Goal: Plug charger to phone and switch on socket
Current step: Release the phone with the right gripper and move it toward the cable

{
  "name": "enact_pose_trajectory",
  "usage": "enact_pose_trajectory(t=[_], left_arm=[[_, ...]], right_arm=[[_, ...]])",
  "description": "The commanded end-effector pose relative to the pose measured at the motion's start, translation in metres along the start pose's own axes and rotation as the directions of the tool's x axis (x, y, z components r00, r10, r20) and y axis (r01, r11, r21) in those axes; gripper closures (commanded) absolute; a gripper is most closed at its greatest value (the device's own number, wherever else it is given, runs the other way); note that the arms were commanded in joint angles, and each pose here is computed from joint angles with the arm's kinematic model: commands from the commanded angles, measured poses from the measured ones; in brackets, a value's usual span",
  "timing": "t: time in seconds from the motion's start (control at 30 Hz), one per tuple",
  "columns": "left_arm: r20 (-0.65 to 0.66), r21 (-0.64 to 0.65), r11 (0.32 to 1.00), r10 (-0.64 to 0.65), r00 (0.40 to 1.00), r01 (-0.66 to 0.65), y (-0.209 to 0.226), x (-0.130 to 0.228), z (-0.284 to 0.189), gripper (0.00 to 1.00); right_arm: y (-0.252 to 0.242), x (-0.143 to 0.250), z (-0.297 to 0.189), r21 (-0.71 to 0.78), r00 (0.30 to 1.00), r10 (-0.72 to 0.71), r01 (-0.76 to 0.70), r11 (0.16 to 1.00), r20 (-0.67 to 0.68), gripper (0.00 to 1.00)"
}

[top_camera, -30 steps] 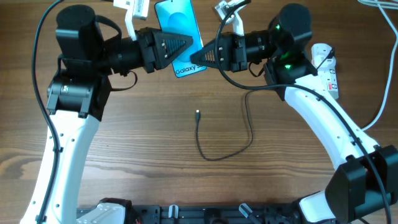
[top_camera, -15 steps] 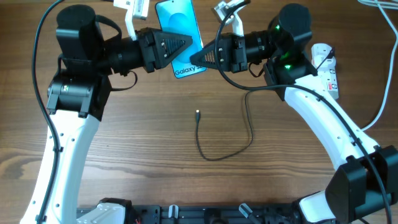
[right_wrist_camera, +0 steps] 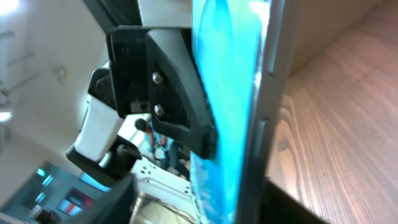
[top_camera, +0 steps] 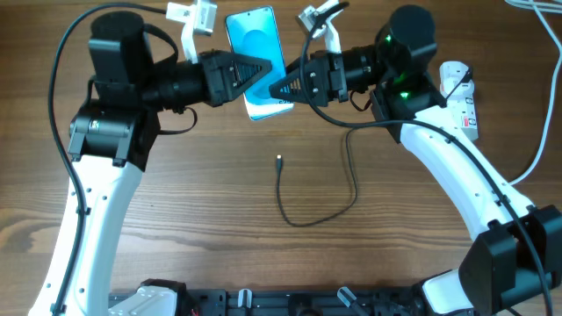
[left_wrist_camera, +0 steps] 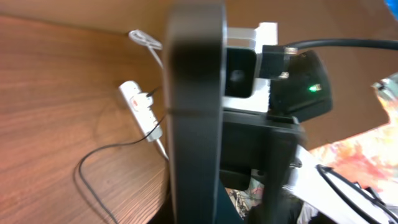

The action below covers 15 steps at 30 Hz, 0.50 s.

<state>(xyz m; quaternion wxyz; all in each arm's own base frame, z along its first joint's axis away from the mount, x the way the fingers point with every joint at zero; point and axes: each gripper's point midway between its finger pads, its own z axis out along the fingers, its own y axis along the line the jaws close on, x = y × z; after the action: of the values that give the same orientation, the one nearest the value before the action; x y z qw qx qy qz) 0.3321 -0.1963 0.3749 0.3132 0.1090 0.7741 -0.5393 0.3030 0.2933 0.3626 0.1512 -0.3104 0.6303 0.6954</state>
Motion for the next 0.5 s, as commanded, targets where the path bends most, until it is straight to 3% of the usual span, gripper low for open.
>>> enact_pose_trajectory(t=[0.0,0.1,0.27,0.37,0.4,0.47], left_arm=[[0.050,-0.158,0.987,-0.008,0.999,0.016,0.026,-0.004,-0.004,0.96],[0.083,-0.373,0.920,-0.095,0.992,0.119,0.073,0.005,-0.012,0.96],[0.103,-0.652,0.725,-0.207,0.973,0.223,0.146,0.030,-0.030,0.96],[0.073,-0.719,0.649,-0.286,0.956,0.249,0.179,0.048,-0.027,0.96],[0.058,-0.732,0.632,-0.318,0.946,0.257,0.189,0.055,-0.024,0.96],[0.031,-0.756,0.596,-0.381,0.924,0.271,0.210,0.069,-0.017,0.96]], right_arm=[[-0.008,0.001,0.001,0.015,1.000,-0.029,0.029,0.999,0.005,0.11],[-0.019,0.010,0.001,0.030,1.000,-0.010,0.010,0.999,-0.006,0.03],[-0.062,0.029,-0.003,0.186,0.997,0.077,-0.082,0.979,0.030,0.00],[-0.113,0.048,-0.020,0.447,0.975,0.197,-0.223,0.866,0.105,0.00],[-0.137,0.062,-0.035,0.576,0.960,0.244,-0.278,0.768,0.137,0.00],[-0.159,0.081,-0.055,0.700,0.936,0.303,-0.338,0.629,0.180,0.00]])
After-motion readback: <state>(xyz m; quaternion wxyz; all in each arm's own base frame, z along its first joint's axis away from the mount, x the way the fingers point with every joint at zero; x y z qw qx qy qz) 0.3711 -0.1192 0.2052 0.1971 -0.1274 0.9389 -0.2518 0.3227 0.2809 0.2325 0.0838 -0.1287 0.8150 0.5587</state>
